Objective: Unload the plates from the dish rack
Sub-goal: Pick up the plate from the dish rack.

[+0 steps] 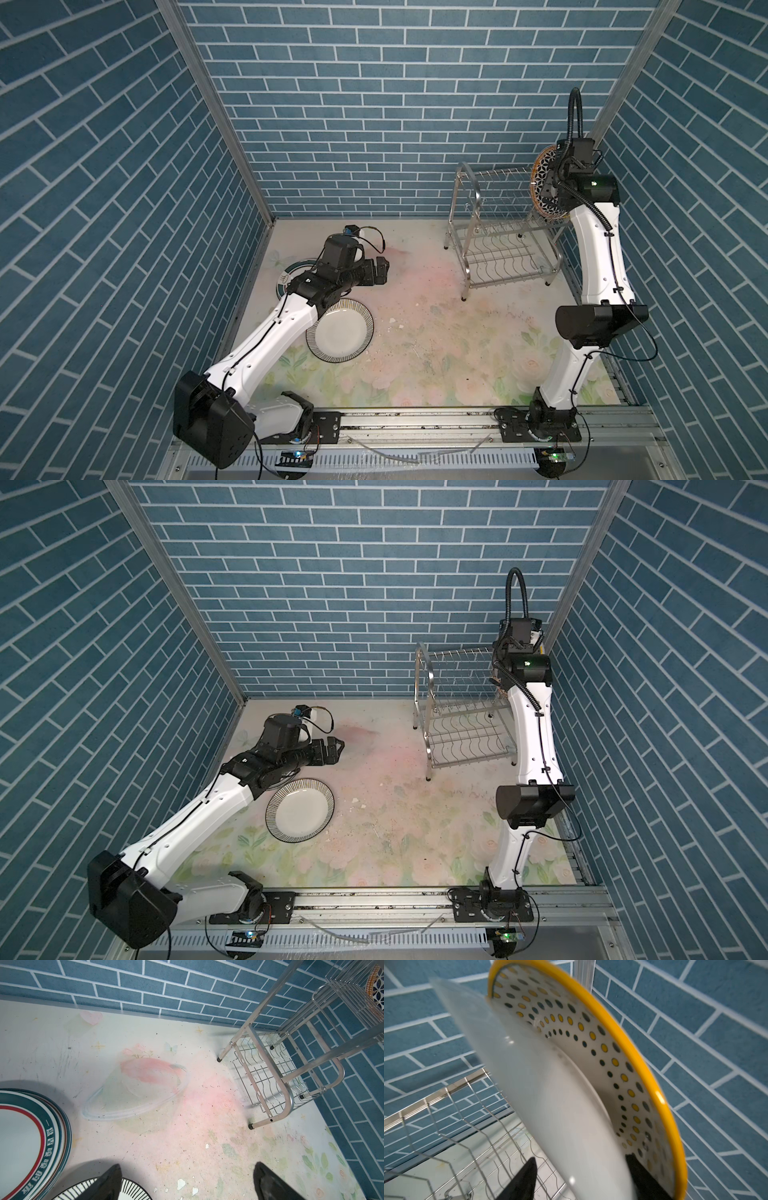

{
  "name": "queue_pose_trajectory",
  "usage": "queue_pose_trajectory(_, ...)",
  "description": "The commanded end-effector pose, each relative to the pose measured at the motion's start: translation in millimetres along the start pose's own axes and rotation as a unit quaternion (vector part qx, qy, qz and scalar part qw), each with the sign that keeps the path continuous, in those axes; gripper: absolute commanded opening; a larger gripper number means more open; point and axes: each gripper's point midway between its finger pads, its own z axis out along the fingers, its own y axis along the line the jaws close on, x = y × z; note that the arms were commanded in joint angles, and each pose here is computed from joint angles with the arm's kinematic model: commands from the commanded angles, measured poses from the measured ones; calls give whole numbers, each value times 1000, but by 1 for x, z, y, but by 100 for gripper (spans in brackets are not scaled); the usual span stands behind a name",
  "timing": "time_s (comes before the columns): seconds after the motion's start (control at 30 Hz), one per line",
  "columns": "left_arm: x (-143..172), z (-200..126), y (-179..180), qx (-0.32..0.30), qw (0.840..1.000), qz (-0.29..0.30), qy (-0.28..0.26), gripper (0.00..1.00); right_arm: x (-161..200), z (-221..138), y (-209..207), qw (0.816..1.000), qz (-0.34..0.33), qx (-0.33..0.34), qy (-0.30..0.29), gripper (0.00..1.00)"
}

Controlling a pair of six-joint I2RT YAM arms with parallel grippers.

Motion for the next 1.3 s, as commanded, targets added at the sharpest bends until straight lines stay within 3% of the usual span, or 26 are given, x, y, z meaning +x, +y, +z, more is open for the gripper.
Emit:
queue_pose_trajectory(0.0, 8, -1, 1, 0, 1000, -5, 11, 99, -3, 2, 5, 1000, 6, -5, -21, 62)
queue_pose_trajectory(1.03, 25, 12, -2, 21, 999, -35, 36, 99, -6, -1, -7, 995, 32, 10, -92, 26)
queue_pose_trajectory(1.27, 28, 17, -4, 26, 998, -39, 42, 99, -6, -2, -7, 995, 36, 6, -97, 2)
